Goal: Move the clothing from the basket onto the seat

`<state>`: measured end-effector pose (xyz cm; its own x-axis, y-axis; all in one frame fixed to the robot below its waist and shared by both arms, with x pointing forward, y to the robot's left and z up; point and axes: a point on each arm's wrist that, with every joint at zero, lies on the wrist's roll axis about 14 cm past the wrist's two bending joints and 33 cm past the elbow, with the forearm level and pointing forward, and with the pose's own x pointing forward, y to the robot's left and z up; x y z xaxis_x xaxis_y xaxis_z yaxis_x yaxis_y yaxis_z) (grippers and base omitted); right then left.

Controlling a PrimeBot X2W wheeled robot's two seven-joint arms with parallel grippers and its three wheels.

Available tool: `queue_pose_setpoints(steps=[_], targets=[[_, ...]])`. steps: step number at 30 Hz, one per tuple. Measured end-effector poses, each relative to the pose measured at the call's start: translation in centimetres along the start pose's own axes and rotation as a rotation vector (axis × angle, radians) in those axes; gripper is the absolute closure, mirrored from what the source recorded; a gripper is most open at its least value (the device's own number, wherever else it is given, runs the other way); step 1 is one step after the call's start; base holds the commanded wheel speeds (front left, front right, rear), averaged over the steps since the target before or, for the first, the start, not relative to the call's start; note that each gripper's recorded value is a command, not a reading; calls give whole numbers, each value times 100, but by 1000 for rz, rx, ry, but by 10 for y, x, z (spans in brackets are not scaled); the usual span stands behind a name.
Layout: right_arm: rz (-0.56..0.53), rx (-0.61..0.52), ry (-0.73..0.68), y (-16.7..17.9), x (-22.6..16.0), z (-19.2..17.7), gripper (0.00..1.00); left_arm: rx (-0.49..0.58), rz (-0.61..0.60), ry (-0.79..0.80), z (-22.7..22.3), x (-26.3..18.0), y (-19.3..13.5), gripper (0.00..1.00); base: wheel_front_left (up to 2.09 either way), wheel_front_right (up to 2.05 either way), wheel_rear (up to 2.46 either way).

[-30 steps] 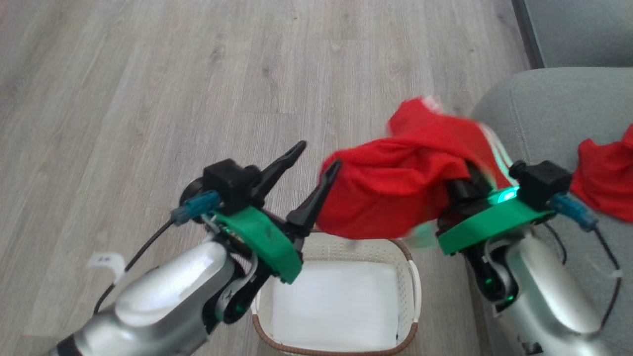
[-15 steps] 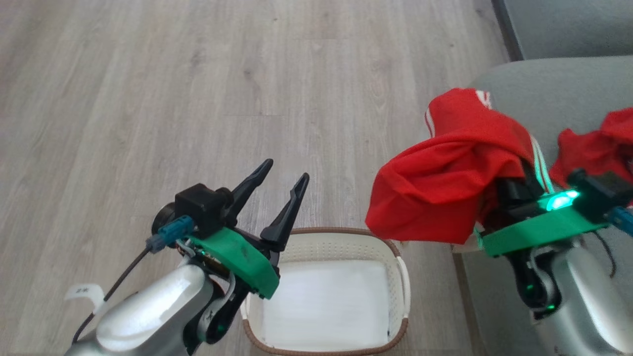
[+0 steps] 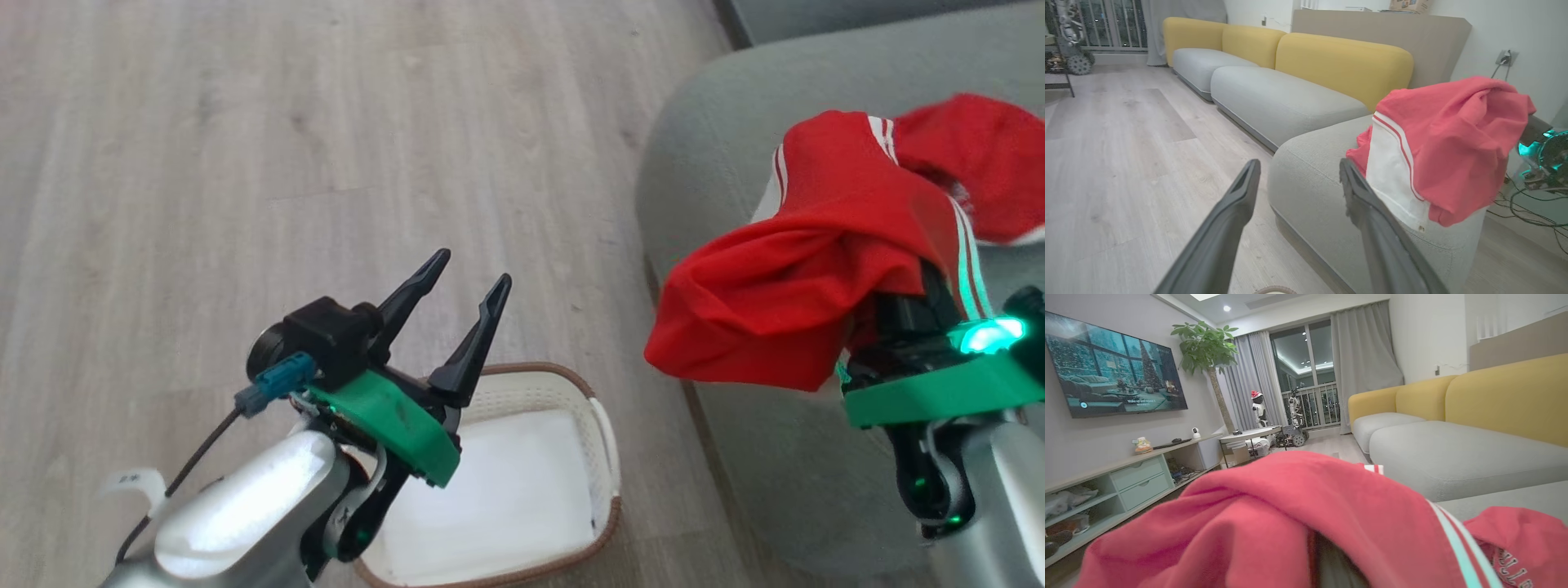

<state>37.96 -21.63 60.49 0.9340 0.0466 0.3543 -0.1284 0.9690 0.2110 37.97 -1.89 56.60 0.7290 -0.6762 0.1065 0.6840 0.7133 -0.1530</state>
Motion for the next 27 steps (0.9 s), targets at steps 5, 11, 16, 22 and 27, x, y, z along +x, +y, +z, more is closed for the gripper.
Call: queue_pose_setpoints(steps=[5, 11, 16, 22, 27], targets=[[-72, -38, -16, -23, -14, 12, 100, -16, -81, 17, -9, 15, -17, 0, 0, 0, 0], [-136, -77, -32, -42, -30, 26, 100, -29, -167, 29, -17, 31, -38, 0, 0, 0, 0], [-195, -109, -46, -58, -46, 38, 100, -30, -234, 38, -24, 42, -55, 0, 0, 0, 0], [-270, -141, -50, -74, -64, 47, 100, -37, -325, 56, -35, 54, -79, 0, 0, 0, 0], [-299, -153, -44, -81, -71, 48, 100, -36, -365, 62, -39, 61, -88, 0, 0, 0, 0]])
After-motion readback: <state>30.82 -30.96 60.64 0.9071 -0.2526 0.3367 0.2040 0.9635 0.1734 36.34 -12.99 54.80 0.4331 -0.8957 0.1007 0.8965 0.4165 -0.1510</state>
